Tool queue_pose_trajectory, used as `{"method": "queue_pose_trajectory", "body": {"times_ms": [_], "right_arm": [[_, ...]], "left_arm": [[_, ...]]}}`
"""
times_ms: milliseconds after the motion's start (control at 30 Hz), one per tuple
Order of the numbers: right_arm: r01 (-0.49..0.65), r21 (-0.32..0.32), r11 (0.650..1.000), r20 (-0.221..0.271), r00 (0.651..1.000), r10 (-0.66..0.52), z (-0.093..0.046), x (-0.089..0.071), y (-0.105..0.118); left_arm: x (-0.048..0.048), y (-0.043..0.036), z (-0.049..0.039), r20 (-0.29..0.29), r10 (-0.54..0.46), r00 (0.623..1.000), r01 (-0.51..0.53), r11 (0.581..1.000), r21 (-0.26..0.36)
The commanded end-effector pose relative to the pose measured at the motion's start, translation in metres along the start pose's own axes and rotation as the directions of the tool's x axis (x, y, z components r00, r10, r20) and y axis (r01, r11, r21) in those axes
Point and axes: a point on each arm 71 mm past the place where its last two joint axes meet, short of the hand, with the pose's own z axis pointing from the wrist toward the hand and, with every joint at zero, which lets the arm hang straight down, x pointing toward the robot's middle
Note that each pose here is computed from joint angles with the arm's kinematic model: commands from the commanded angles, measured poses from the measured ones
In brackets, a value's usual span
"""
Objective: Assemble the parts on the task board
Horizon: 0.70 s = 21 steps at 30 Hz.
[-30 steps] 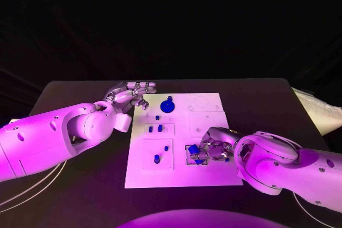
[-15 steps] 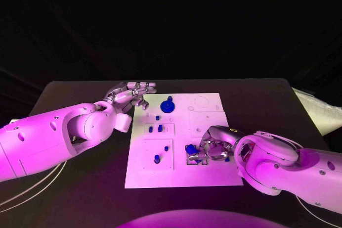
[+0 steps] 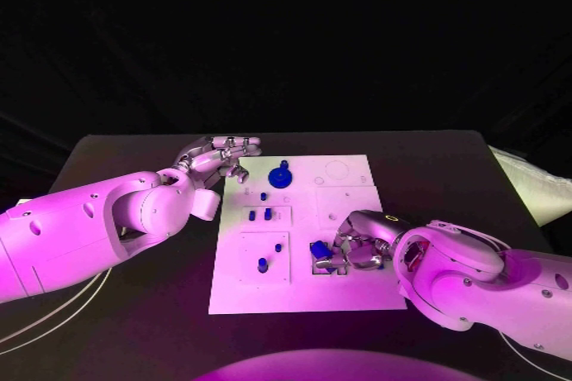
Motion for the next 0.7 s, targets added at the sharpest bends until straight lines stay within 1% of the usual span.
{"method": "queue_pose_trajectory", "body": {"times_ms": [33, 400, 700], "right_arm": [[0.003, -0.016, 1.000, -0.001, 1.000, -0.003, -0.0026, 0.0010, 0.0038], [0.005, -0.021, 1.000, -0.012, 1.000, -0.006, -0.0067, 0.0016, 0.0048], [0.029, -0.011, 1.000, -0.018, 0.999, -0.029, -0.0029, 0.0018, 0.0007]], "left_arm": [[0.0013, -0.0002, 0.0001, -0.014, -0.007, 1.000, 0.007, 1.000, 0.002], [0.0000, 0.0007, -0.0004, -0.010, -0.001, 1.000, 0.001, 1.000, -0.003], [0.0002, 0.0012, -0.0003, -0.011, -0.002, 1.000, 0.002, 1.000, -0.004]]}}
